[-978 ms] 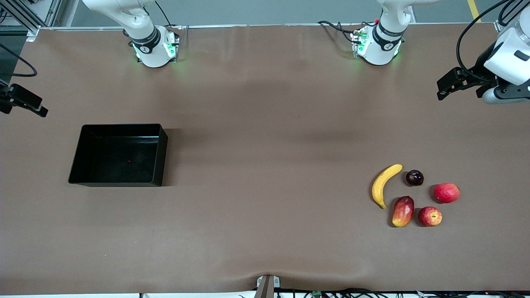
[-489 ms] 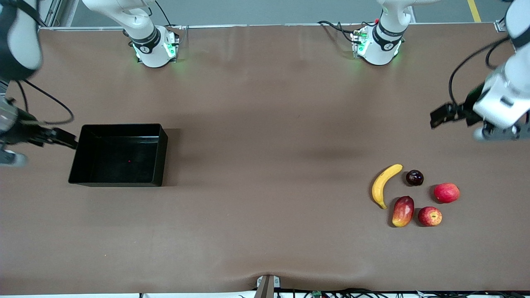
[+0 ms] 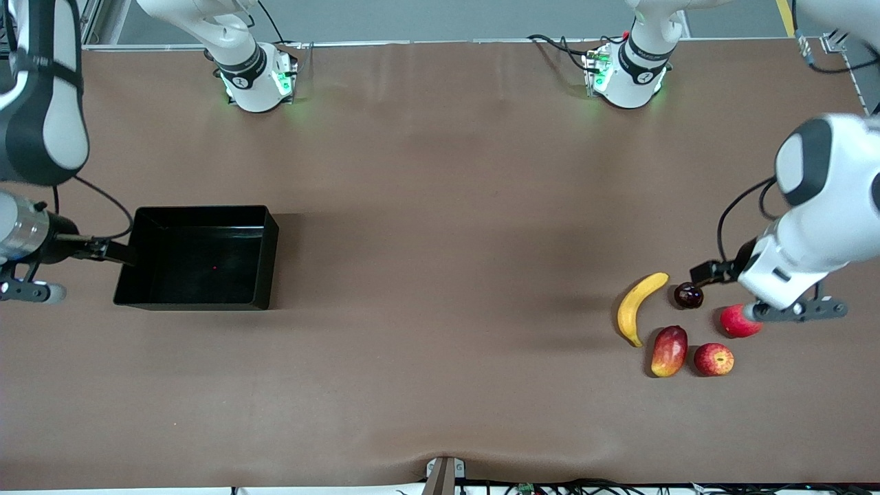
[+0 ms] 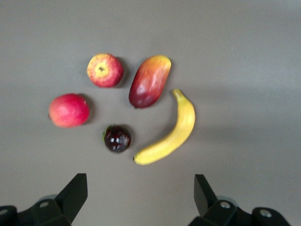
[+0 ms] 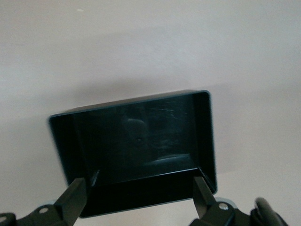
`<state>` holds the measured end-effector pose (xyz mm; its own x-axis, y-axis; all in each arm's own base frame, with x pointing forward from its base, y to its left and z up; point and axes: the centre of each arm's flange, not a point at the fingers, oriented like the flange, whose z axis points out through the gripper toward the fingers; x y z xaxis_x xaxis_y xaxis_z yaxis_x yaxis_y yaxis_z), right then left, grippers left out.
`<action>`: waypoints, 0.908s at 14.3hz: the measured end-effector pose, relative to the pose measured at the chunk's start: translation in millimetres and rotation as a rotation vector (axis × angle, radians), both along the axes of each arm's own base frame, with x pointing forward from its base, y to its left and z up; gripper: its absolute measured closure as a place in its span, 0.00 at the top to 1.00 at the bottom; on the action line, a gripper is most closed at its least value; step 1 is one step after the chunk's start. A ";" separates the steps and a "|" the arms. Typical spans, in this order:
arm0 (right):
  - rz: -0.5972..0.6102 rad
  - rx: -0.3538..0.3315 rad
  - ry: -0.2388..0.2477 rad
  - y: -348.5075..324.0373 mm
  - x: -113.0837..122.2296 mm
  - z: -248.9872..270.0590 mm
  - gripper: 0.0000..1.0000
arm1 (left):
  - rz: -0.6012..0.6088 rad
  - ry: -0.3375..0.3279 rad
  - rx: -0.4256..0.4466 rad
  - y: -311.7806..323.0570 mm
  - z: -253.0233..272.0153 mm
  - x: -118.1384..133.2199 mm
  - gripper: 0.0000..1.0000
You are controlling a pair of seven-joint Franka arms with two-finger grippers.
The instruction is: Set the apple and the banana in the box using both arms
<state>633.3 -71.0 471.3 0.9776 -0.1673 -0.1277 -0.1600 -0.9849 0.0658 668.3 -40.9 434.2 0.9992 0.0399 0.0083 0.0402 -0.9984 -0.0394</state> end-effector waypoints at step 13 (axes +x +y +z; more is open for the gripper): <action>0.040 0.010 0.053 -130.2 -46.7 -203.9 0.90 | -0.006 -0.083 0.037 73.7 -139.4 52.4 1.00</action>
<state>586.7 -201.2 267.4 0.9754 -0.1263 -0.1807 -0.1167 -0.9912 0.0630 720.6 32.8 294.8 0.9952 0.0325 0.0920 0.0393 -0.9966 -0.0729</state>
